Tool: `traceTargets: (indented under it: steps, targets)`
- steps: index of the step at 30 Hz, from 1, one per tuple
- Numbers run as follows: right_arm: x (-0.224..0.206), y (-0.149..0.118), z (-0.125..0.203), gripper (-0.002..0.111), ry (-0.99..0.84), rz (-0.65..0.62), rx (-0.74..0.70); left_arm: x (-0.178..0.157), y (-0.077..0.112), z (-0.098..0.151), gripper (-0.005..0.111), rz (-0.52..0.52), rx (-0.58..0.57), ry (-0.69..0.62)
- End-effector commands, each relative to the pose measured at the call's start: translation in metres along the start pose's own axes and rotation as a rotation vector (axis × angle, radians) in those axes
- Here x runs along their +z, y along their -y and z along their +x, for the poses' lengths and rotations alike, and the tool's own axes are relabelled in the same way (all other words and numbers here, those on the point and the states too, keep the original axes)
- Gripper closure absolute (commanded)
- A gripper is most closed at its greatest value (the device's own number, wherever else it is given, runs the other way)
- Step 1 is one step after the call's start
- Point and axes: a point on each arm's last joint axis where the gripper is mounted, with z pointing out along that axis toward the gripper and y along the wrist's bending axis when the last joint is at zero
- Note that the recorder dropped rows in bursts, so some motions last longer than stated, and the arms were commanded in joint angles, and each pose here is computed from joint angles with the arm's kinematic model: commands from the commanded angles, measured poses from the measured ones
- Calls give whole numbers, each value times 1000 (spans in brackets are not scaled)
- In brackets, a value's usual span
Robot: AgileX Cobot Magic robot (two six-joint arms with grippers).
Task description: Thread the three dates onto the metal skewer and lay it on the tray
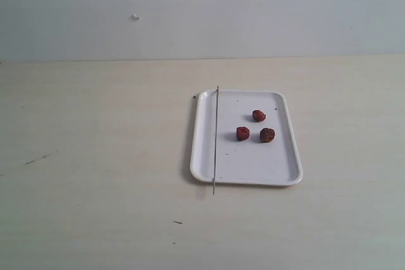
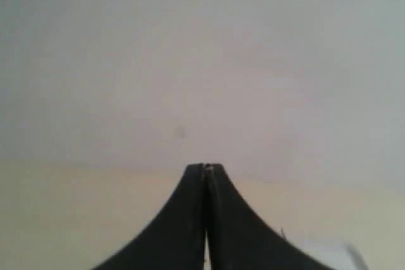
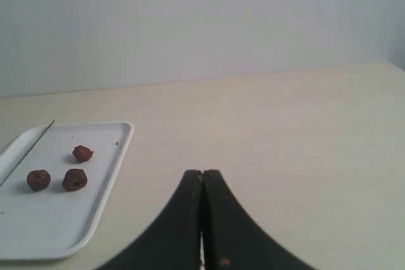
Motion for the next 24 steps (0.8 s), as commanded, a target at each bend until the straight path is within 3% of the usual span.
traceTargets:
  steps: [1,3,7,9,10,12,19,24]
  targets:
    - [0,0,1,108,1,5,-5,90,14,50,106,130,-10,-621]
    - [0,0,1,108,1,5,-5,118,23,72,103,167,1,-753]
    - [0,0,1,108,1,5,-5,162,52,109,90,229,95,-870]
    - [0,0,1,108,1,5,-5,173,71,127,81,270,150,-925]
    - [0,0,1,108,1,5,-5,181,93,144,71,303,213,-974]
    - [0,0,1,108,1,5,-5,184,113,158,65,302,277,-1021]
    - [0,0,1,108,1,5,-5,212,163,191,64,191,370,-1142]
    - [0,0,1,108,1,5,-5,232,170,203,64,163,344,-1183]
